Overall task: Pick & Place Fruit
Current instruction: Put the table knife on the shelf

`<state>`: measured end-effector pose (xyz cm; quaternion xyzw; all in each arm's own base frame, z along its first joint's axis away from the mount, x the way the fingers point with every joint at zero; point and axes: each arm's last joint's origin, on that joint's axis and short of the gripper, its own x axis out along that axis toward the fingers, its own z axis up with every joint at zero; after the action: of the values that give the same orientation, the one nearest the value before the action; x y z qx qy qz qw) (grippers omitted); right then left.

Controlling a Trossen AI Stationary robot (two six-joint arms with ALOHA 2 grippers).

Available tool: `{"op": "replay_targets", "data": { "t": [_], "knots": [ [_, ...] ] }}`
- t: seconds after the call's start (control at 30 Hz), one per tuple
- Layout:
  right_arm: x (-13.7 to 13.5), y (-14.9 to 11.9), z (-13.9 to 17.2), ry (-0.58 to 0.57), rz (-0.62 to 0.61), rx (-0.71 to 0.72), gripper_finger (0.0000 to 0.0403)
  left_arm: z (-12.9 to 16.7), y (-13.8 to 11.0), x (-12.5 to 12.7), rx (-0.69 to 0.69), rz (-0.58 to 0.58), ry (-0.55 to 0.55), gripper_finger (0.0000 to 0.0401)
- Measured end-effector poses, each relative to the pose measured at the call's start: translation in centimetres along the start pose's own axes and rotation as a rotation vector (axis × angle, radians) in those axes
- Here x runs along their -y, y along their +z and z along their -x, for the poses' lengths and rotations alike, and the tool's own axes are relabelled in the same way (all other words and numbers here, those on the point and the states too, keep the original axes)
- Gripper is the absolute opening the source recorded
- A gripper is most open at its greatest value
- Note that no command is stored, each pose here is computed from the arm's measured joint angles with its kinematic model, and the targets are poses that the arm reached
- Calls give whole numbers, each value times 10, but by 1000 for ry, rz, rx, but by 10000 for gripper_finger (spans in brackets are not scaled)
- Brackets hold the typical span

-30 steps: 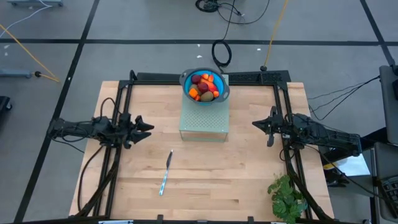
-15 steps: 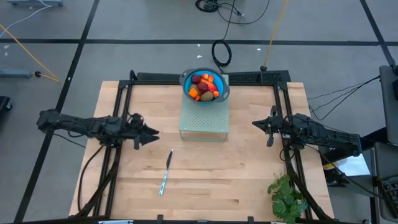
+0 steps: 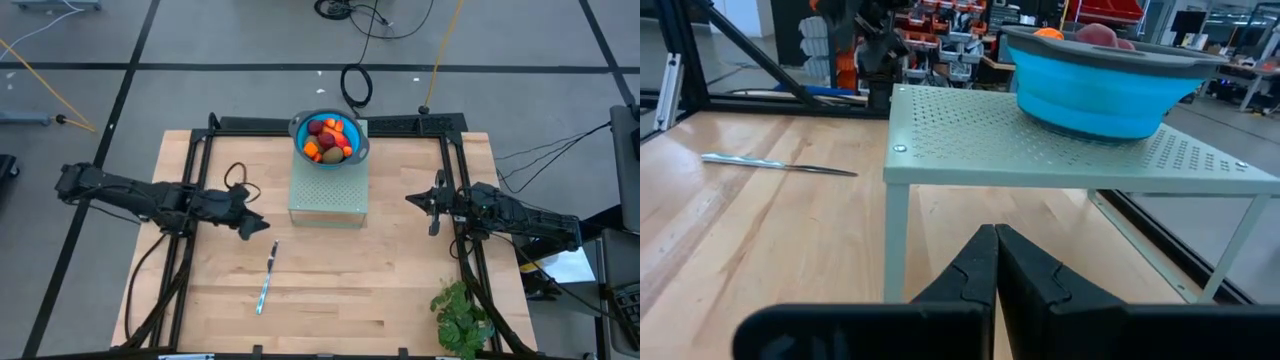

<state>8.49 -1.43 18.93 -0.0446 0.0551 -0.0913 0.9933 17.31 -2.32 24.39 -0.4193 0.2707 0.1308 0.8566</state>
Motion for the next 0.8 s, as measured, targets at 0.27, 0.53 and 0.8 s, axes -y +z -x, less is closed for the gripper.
{"op": "replay_targets", "data": {
  "t": [0.27,0.53,0.8],
  "knots": [
    [0,0,0,0,33,-3,0,-15,11,31,-98,93,133,232],
    [0,0,0,0,41,-3,0,-32,2,56,-204,170,264,232],
    [0,0,0,3,51,-3,0,-53,-21,65,-255,280,347,232]
  ]
}}
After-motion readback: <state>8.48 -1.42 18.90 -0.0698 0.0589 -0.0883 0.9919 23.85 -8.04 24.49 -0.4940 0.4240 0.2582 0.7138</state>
